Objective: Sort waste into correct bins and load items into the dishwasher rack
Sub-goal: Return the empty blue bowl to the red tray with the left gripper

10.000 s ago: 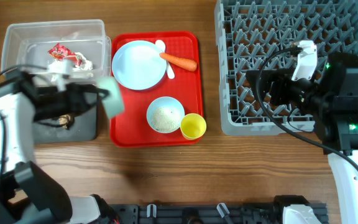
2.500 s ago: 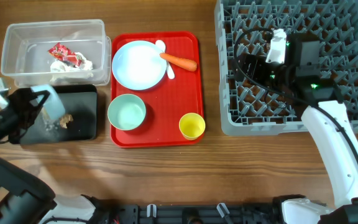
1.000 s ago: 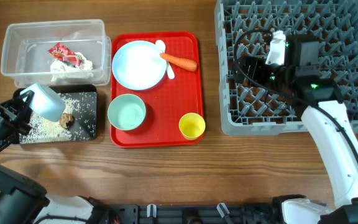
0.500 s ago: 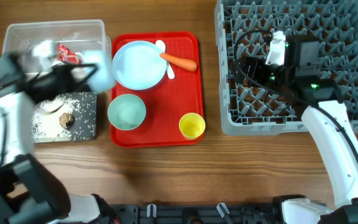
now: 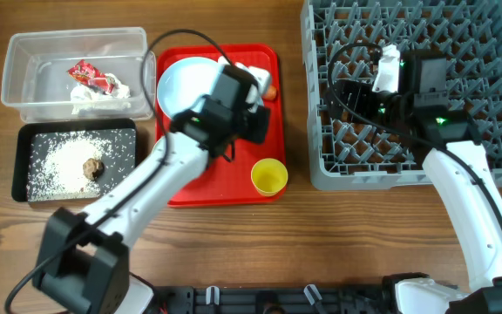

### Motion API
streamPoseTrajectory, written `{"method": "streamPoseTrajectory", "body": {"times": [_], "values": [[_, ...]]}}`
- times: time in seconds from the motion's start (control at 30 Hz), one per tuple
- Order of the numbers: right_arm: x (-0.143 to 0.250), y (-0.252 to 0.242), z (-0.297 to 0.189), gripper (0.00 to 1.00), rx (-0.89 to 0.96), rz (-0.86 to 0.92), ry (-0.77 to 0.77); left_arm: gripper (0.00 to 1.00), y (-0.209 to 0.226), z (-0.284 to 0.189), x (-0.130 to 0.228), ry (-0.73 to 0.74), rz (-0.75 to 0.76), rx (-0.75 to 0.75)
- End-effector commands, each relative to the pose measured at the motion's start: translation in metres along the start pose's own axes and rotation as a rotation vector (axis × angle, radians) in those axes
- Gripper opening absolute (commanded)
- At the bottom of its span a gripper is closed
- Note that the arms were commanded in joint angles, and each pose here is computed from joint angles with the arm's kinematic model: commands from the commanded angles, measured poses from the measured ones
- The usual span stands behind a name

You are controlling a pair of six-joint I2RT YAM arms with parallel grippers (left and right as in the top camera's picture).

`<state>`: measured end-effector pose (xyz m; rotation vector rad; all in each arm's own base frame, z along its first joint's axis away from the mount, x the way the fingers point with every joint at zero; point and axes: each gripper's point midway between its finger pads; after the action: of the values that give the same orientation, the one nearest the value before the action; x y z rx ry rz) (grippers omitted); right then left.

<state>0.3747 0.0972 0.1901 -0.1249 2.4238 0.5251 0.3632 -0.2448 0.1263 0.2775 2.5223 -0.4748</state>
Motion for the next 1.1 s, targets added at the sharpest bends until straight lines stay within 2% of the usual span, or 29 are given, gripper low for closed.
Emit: {"method": "streamPoseTrajectory", "body": {"times": [0.0,0.1,0.27,0.37,0.4,0.47,0.6,0.7,0.83,0.93,1.07], "values": [[-0.007,0.001,-0.006,1.00,0.009,-0.026,-0.020,0.04,0.028,0.015,0.015,0.038,0.018,-0.181],[-0.007,0.001,-0.006,1.00,0.009,-0.029,-0.019,0.04,0.034,0.025,0.031,0.099,0.013,-0.204],[-0.007,0.001,-0.006,1.00,0.009,-0.028,-0.017,0.06,0.025,0.033,0.040,0.145,0.007,-0.143],[-0.006,0.000,-0.006,1.00,0.009,-0.027,-0.013,0.21,0.024,0.033,0.040,0.144,0.007,-0.139],[-0.005,0.000,-0.006,1.00,0.010,-0.028,-0.012,0.33,0.024,0.033,0.041,0.147,0.007,-0.139],[-0.005,0.000,-0.006,1.00,0.010,-0.027,-0.010,0.45,0.024,0.033,0.041,0.148,0.006,-0.138],[-0.005,0.000,-0.006,1.00,0.010,-0.027,-0.010,0.62,0.021,0.032,0.040,0.148,-0.027,-0.114],[-0.005,0.000,-0.006,1.00,0.010,-0.027,-0.010,0.69,0.016,0.025,0.038,0.185,-0.087,-0.087],[-0.005,0.000,-0.006,1.00,0.010,-0.027,-0.010,0.72,0.009,0.004,0.020,0.214,-0.104,-0.070],[-0.005,0.000,-0.006,1.00,0.010,-0.027,-0.010,0.78,-0.002,-0.013,-0.007,0.174,-0.098,-0.054],[-0.005,0.000,-0.006,1.00,0.009,-0.024,-0.010,0.78,0.007,-0.025,-0.044,0.096,-0.163,-0.066]]}}
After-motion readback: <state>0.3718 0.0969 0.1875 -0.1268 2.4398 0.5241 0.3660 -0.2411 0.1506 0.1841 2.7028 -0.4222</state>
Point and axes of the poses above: each gripper's point midway between its finger pads, its own z axis out along the fingers, its own y axis along the line the jaws close on, x = y × z, and after that the axes turned 9 degrees about -z, right-handed
